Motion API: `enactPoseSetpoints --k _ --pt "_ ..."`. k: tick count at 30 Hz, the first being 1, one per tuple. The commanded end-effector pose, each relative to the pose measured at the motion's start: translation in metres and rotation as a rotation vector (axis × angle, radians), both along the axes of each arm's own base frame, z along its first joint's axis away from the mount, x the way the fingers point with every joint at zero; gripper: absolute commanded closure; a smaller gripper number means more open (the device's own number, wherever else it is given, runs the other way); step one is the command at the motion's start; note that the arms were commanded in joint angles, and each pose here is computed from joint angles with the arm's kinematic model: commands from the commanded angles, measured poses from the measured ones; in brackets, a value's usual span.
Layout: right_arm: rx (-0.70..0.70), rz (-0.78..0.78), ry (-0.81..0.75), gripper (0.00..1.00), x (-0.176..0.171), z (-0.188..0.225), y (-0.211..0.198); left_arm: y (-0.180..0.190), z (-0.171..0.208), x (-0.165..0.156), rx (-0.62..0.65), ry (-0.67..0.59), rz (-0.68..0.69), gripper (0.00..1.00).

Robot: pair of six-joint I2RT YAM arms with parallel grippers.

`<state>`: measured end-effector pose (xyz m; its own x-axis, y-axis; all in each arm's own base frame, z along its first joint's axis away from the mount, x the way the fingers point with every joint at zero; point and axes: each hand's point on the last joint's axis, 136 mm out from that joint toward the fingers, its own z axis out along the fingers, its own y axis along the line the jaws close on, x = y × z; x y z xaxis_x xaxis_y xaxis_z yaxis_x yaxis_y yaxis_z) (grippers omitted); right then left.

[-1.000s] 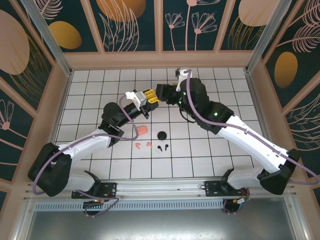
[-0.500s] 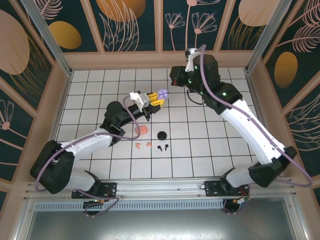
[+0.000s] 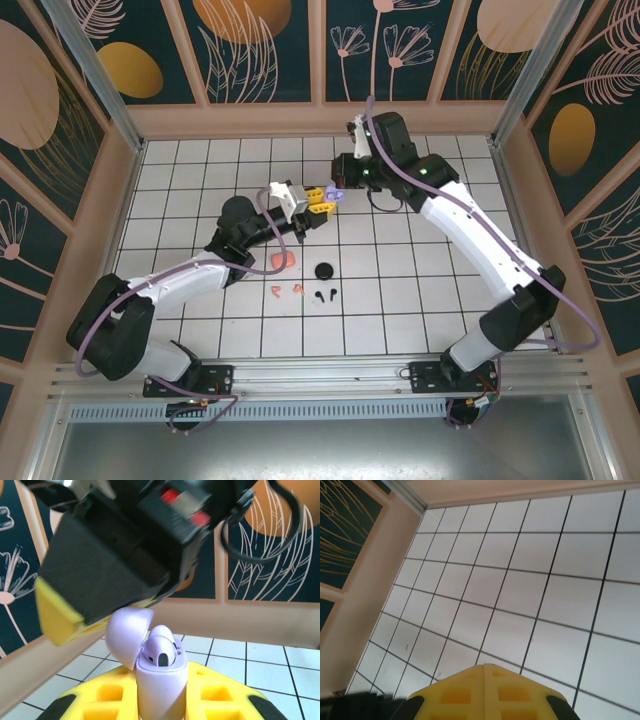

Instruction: Insert the wireless bluetooth earbuds into the charging case

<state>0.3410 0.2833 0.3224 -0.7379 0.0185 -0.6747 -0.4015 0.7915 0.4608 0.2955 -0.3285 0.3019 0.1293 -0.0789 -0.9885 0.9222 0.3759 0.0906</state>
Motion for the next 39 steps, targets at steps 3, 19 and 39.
enactPoseSetpoints --k 3,19,39 --pt "0.082 0.031 0.018 1.0 -0.053 0.014 -0.02 -0.005 0.021 0.011 -0.038 -0.05 0.017 1.0" --pt "0.108 -0.657 -0.005 0.4 -0.01 -0.053 -0.187 -0.096 -0.081 0.069 -0.047 0.653 0.064 1.0" --pt "0.13 -0.716 -0.003 0.34 -0.007 -0.073 -0.211 -0.131 -0.233 0.131 0.072 1.241 0.459 0.99"
